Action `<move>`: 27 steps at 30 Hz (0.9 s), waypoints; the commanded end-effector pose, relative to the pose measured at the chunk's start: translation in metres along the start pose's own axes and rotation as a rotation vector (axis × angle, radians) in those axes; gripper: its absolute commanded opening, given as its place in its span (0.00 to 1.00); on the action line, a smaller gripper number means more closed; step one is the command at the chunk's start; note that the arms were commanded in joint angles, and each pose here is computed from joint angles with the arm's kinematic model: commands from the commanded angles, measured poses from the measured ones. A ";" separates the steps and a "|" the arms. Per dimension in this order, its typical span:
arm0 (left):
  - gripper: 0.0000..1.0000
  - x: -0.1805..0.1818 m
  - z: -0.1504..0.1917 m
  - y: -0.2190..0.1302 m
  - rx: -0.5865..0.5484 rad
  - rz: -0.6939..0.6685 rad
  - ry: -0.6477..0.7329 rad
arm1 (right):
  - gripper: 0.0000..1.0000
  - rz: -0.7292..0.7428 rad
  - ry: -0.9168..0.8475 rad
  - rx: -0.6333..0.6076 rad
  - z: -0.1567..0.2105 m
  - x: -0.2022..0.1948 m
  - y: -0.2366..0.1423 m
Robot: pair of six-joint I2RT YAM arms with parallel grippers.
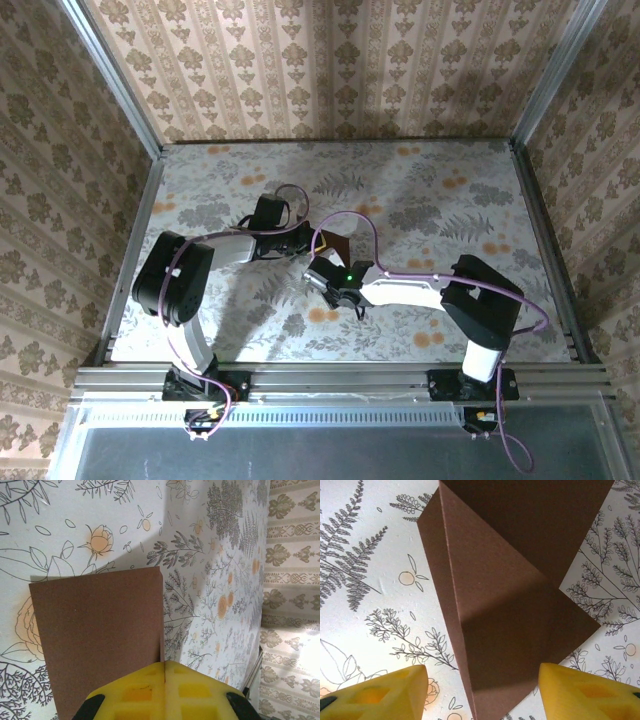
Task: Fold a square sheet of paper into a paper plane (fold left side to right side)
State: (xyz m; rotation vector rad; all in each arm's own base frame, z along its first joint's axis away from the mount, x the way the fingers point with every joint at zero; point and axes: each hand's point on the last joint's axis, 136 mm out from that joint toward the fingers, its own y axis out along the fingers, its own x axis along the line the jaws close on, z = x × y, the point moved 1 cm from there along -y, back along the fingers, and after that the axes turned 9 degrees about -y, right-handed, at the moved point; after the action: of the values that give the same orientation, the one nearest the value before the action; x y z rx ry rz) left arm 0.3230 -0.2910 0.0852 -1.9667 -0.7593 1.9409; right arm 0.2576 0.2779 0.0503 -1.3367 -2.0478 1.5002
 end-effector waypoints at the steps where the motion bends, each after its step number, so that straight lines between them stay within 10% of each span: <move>1: 0.00 -0.009 -0.001 -0.007 -0.015 0.008 0.009 | 0.59 0.055 -0.005 0.005 -0.001 -0.005 0.003; 27: 0.00 -0.008 0.000 -0.006 -0.013 0.003 0.009 | 0.24 0.050 -0.017 -0.001 -0.004 -0.003 0.003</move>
State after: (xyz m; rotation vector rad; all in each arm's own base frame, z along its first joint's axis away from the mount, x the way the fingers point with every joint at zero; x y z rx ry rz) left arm 0.3232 -0.2906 0.0881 -1.9734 -0.7632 1.9377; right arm 0.2591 0.2748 0.0434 -1.3543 -2.0316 1.5361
